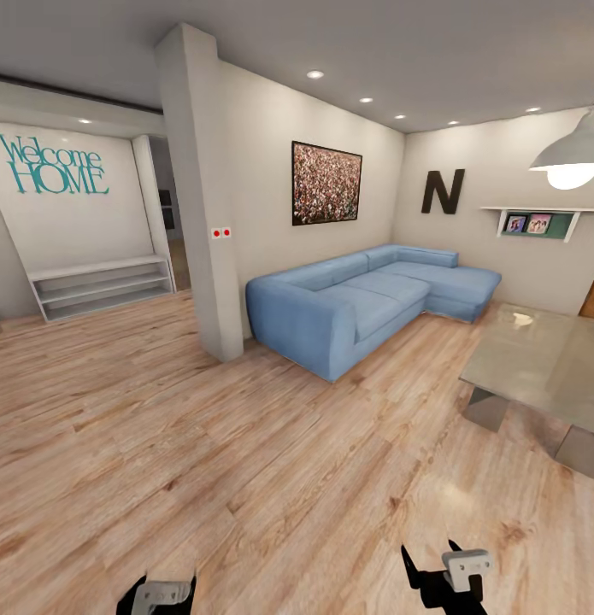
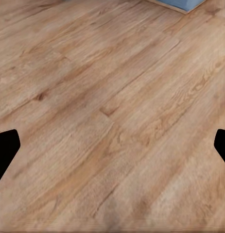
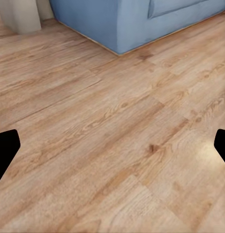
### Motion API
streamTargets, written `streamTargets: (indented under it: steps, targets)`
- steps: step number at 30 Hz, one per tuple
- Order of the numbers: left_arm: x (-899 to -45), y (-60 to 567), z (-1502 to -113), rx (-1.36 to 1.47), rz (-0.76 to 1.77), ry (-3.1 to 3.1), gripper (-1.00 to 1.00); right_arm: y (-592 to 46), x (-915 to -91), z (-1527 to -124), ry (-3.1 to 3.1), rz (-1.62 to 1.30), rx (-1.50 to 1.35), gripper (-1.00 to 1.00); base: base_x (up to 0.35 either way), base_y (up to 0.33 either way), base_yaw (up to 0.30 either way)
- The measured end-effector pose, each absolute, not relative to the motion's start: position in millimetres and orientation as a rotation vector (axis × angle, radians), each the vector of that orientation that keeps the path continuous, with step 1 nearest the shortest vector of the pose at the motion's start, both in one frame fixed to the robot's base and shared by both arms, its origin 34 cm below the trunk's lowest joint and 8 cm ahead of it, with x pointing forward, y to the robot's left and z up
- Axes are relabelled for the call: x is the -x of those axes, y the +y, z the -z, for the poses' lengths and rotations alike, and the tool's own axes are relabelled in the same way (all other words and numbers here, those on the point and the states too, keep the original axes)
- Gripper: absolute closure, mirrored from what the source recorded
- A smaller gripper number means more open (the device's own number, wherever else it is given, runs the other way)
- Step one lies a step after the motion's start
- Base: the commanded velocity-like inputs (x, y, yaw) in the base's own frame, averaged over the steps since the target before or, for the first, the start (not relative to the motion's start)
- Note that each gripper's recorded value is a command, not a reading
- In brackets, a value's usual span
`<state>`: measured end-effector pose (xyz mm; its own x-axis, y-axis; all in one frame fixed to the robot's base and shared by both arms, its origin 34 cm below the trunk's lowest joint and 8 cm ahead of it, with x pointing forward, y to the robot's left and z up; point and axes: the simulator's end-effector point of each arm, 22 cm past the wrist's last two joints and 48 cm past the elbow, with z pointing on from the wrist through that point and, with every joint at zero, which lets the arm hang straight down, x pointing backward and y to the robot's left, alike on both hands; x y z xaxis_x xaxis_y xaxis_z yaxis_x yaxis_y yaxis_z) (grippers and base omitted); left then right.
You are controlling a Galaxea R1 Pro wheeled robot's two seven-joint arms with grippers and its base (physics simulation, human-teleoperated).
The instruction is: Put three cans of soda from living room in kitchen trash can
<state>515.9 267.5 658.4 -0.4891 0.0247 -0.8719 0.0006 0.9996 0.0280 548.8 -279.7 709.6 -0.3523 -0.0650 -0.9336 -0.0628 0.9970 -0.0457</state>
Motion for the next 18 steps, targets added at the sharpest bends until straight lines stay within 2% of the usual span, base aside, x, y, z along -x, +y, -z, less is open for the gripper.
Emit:
streamTargets:
  steps: [18]
  targets:
    - [-511.8, 267.1, -651.8, -0.024, -0.032, 2.089, -1.0, -278.6, -548.0, -708.1, 1.935, 0.002, 0.089, -1.0, 0.0, 0.0, 0.0]
